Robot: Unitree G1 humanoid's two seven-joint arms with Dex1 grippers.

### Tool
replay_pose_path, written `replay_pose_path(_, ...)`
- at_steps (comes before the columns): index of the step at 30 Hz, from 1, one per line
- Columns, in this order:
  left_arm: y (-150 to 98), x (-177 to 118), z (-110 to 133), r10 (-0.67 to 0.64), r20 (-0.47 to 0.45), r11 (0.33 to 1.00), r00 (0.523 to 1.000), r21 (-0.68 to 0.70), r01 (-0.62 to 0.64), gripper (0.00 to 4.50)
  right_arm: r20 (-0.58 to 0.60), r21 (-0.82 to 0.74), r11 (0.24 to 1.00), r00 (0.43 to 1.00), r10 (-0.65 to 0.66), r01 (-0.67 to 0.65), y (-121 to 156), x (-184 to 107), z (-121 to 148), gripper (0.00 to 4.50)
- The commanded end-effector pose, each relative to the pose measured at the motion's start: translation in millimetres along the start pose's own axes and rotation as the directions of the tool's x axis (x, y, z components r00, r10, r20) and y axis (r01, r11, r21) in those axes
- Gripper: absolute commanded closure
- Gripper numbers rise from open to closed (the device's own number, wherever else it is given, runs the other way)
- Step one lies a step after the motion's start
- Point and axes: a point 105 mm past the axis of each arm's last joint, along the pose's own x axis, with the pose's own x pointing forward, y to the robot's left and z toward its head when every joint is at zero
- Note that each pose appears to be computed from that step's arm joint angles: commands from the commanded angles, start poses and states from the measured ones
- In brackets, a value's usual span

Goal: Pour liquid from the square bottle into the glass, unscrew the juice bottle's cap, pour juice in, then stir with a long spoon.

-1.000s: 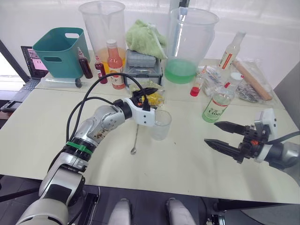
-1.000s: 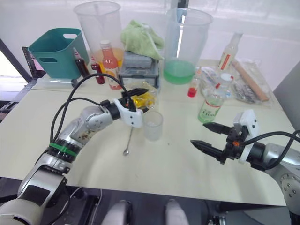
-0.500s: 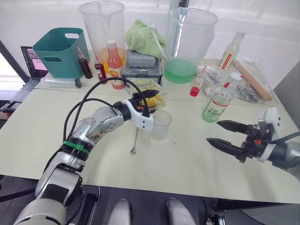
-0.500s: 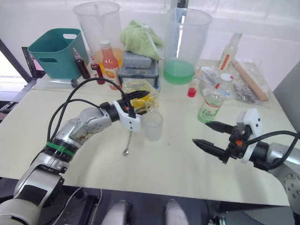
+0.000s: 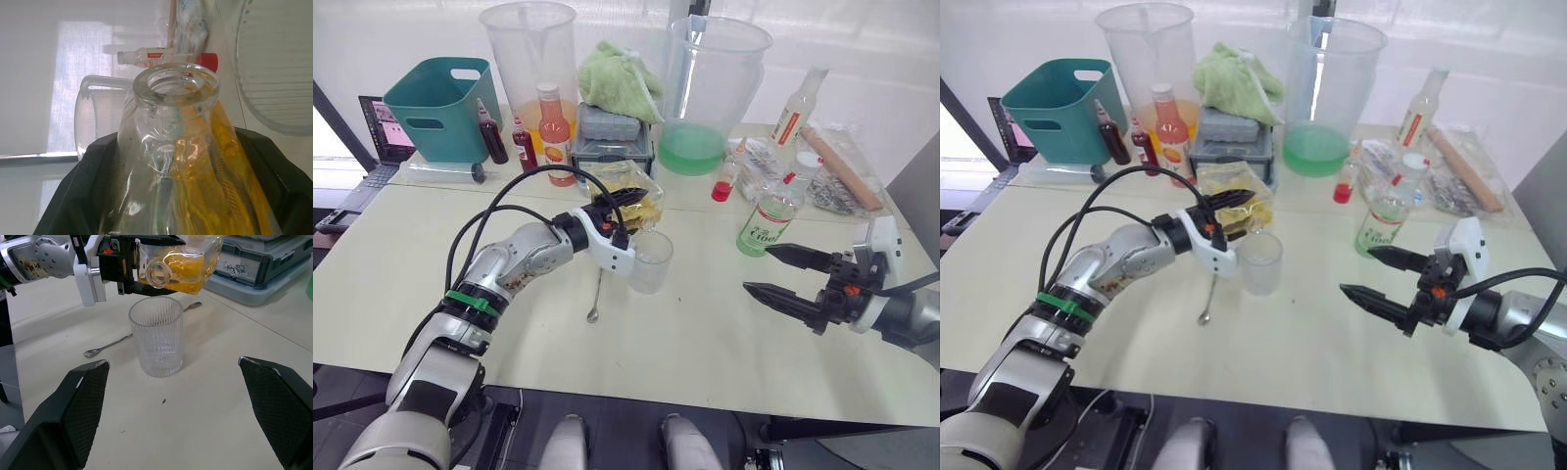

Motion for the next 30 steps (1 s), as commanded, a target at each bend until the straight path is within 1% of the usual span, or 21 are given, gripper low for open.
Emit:
replay_pose_path(1, 40.6, 4.4, 4.7, 0.140, 0.039, 0.987, 0.989, 0.075, -0.143, 1.70, 0.019, -0.035, 0.999, 1.000, 0.019, -0.018, 3.5, 1.3, 10.1, 0.02)
replay_pose_path(5, 45.9, 5.3, 5.8, 0.159, 0.050, 0.978, 0.986, 0.124, -0.165, 1.70, 0.022, -0.035, 0.999, 1.000, 0.021, -0.020, 3.1, 2.5, 9.8, 0.02)
replay_pose_path(12, 46.0, 4.3, 6.6, 0.164, 0.065, 0.968, 0.984, 0.183, -0.173, 1.70, 0.026, -0.033, 0.999, 0.999, 0.024, -0.024, 2.9, 4.2, 9.7, 0.02)
replay_pose_path(30, 44.3, 2.9, 6.2, 0.162, 0.072, 0.949, 0.984, 0.261, -0.175, 1.70, 0.028, -0.036, 0.999, 0.999, 0.038, -0.037, 1.9, 8.4, 9.5, 0.02)
